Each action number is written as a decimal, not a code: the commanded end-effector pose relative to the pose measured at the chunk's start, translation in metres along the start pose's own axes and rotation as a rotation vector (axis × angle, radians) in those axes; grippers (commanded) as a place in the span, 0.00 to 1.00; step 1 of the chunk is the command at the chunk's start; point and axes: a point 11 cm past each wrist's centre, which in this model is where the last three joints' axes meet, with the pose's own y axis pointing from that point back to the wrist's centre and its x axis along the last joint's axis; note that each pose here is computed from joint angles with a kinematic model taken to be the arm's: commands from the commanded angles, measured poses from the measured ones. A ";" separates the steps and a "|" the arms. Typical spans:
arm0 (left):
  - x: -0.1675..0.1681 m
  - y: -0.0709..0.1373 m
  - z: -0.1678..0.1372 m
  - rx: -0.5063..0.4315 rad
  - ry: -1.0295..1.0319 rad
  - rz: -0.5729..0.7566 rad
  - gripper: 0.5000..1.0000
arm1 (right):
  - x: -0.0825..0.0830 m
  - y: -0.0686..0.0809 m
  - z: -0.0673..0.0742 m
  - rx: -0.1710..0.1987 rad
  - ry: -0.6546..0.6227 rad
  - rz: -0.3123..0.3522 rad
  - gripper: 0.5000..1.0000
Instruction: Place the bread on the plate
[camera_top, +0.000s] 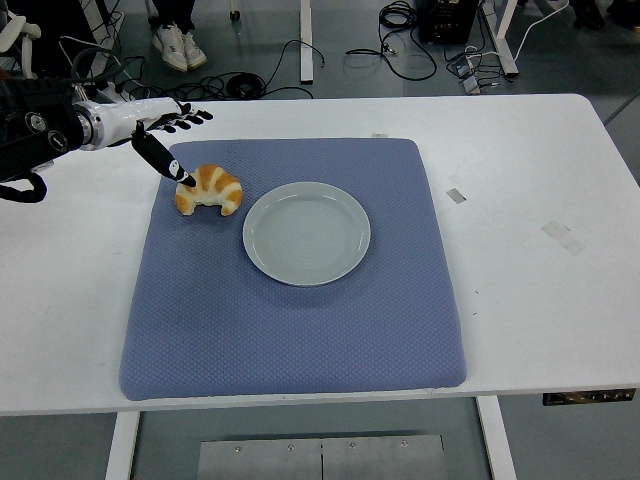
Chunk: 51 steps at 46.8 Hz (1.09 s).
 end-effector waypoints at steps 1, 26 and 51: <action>0.000 0.000 0.000 0.003 -0.030 -0.001 0.97 | 0.000 0.000 0.000 0.000 -0.001 0.000 1.00; -0.018 -0.006 -0.006 0.035 -0.133 -0.056 0.97 | 0.000 0.000 0.000 0.000 0.002 0.000 1.00; -0.034 -0.020 0.007 0.015 -0.135 -0.049 0.97 | 0.000 0.000 0.000 0.000 -0.001 0.000 1.00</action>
